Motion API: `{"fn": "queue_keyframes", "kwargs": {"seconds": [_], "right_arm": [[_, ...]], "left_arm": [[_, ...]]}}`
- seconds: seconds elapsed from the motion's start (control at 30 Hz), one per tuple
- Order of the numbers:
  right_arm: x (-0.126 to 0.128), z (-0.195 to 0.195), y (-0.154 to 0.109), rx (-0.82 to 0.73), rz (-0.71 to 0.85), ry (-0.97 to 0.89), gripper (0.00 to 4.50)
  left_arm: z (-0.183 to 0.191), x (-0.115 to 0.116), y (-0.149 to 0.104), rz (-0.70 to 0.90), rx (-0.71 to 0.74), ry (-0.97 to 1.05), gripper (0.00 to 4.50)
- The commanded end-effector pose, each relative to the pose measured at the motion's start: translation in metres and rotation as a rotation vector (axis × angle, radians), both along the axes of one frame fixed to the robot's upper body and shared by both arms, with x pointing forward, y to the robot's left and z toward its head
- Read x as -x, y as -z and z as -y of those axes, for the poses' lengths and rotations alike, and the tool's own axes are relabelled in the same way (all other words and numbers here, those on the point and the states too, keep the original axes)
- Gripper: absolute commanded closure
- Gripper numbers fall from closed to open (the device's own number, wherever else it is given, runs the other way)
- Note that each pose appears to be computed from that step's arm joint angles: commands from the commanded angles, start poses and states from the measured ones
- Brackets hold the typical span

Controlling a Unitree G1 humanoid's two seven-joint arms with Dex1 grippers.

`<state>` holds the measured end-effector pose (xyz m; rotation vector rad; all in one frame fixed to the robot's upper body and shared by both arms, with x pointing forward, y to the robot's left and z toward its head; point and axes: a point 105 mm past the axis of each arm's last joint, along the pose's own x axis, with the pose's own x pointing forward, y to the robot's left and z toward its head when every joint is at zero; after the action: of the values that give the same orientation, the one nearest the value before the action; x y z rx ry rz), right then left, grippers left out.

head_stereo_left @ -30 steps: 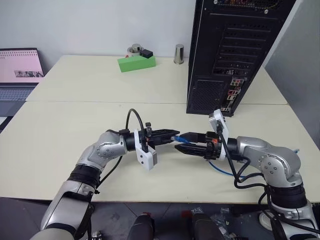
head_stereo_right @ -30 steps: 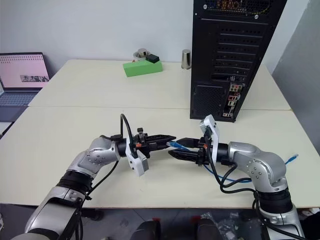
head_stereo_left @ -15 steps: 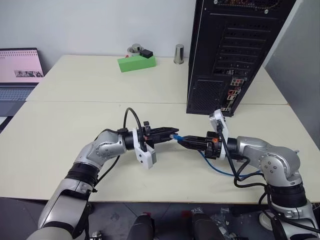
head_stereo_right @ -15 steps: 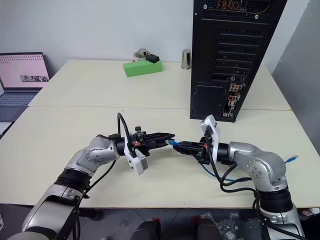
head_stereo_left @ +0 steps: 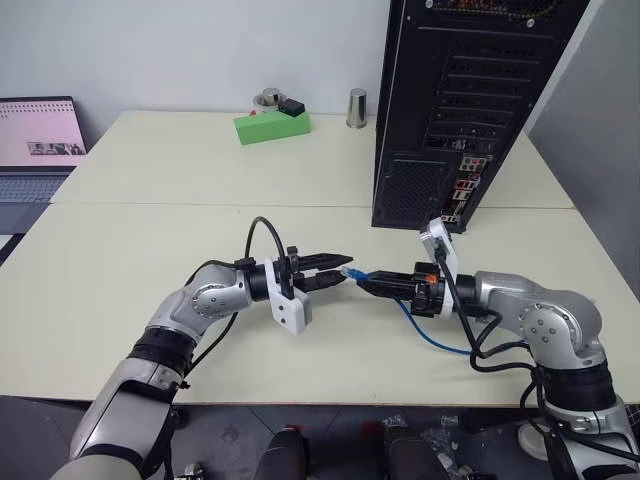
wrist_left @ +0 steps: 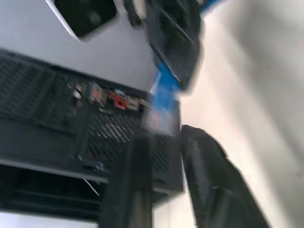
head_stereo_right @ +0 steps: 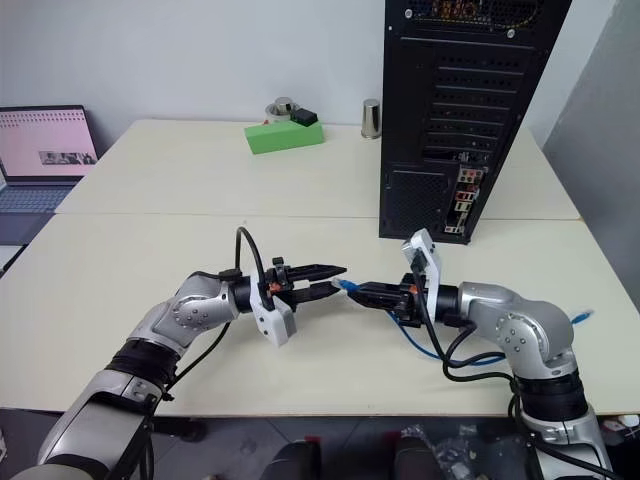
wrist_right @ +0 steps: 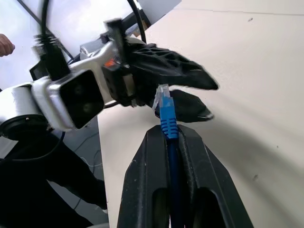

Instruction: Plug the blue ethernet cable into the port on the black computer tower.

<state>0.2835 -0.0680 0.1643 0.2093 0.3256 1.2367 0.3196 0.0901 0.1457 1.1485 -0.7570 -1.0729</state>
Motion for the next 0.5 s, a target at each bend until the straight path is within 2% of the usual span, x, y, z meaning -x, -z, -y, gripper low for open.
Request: {"fn": "queue_keyframes", "kwargs": {"seconds": [0.03, 0.17, 0.23, 0.3, 0.37, 0.5], "right_arm": [[-0.001, 0.006, -0.017, -0.024, 0.071, 0.029, 4.50], [-0.016, 0.029, -0.025, -0.012, 0.154, 0.240, 4.50], [-0.022, 0.040, -0.028, -0.004, 0.192, 0.346, 4.50], [-0.025, 0.048, -0.030, 0.020, 0.227, 0.437, 4.50], [-0.029, 0.055, -0.029, 0.043, 0.249, 0.532, 4.50], [-0.048, 0.075, -0.027, 0.103, 0.281, 0.784, 4.50]], "left_arm": [[-0.007, -0.006, 0.003, -0.098, 0.025, -0.044, 2.34], [-0.003, -0.018, 0.001, -0.300, 0.156, -0.118, 1.53], [0.008, -0.025, -0.005, -0.500, 0.300, -0.159, 1.09], [0.020, -0.022, -0.006, -0.676, 0.379, -0.158, 0.80], [0.030, -0.019, -0.008, -0.765, 0.403, -0.163, 0.80], [0.046, -0.022, -0.019, -0.823, 0.458, -0.211, 0.80]]}}
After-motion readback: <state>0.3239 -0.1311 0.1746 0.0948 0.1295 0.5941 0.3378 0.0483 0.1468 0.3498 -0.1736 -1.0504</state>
